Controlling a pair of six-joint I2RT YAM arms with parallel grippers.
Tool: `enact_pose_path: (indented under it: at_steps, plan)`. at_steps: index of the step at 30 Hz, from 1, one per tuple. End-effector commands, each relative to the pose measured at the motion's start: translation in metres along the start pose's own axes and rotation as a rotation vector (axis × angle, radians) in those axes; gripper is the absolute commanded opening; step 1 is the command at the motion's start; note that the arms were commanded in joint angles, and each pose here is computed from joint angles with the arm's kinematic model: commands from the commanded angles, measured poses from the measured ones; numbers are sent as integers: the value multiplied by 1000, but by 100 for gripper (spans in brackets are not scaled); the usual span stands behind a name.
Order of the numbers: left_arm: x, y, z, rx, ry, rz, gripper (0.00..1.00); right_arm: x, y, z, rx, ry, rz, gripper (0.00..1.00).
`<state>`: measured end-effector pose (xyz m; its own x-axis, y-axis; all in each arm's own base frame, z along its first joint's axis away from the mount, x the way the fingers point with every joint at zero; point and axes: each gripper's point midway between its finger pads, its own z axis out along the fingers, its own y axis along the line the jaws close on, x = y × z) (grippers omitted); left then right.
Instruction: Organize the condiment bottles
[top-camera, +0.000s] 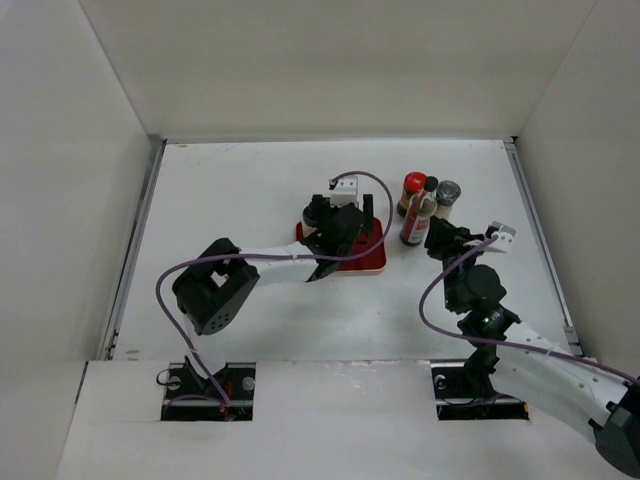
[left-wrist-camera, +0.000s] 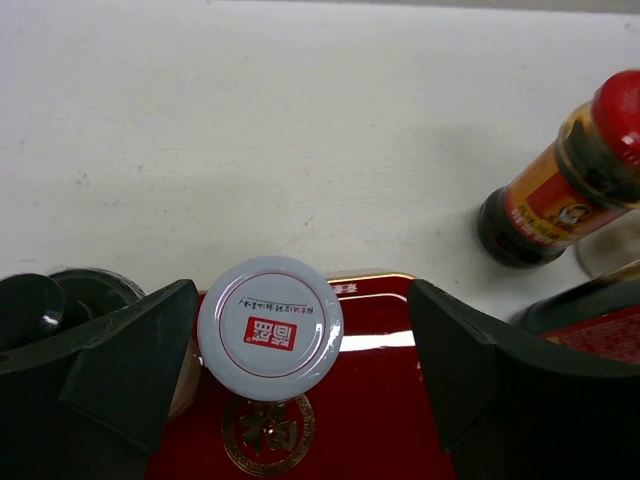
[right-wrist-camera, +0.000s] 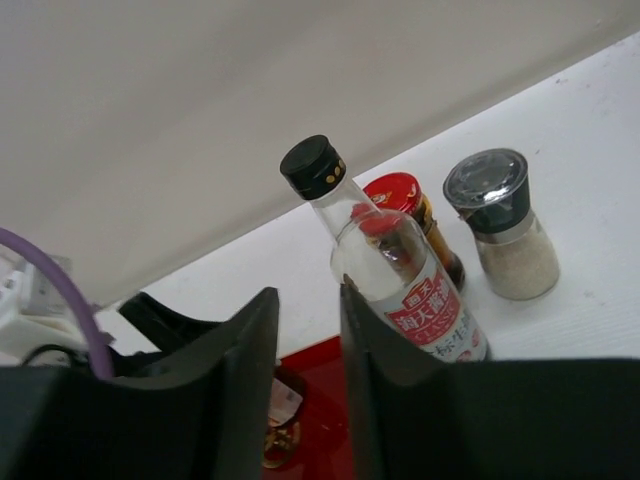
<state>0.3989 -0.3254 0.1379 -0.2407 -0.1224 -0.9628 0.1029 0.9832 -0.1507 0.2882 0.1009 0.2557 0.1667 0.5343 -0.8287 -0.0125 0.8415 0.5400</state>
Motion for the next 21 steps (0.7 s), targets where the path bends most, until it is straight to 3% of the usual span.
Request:
enact_pose_path:
  at_steps: [1, 3, 5, 7, 8, 11, 14, 16, 21]
  plan:
    - [-78, -22, -18, 63, -150, -135, 86, -27, 18, 3, -21, -16, 21, 32]
    - [-90, -30, -27, 91, -169, -153, 86, -37, 23, 3, -21, -6, 5, 29]
    - [-105, -39, -38, 126, -193, -179, 84, -48, 33, 5, -31, 20, -37, 33]
    - [-121, -51, -52, 192, -219, -210, 78, -53, 38, 11, -23, 56, -101, 43]
    - [-126, -55, -58, 220, -223, -216, 74, -53, 40, 16, -19, 79, -134, 54]
    - [-145, -58, -80, 297, -251, -253, 47, -48, 40, 30, 9, 139, -226, 80]
    - [-155, -34, -102, 315, -282, -295, 29, -39, 42, 41, 14, 193, -276, 89]
    - [-158, -9, -118, 305, -299, -318, 25, -35, 41, 49, 22, 215, -305, 92]
    - [-131, 49, -157, 294, -295, -383, 27, -37, 17, 75, 118, 215, -351, 95]
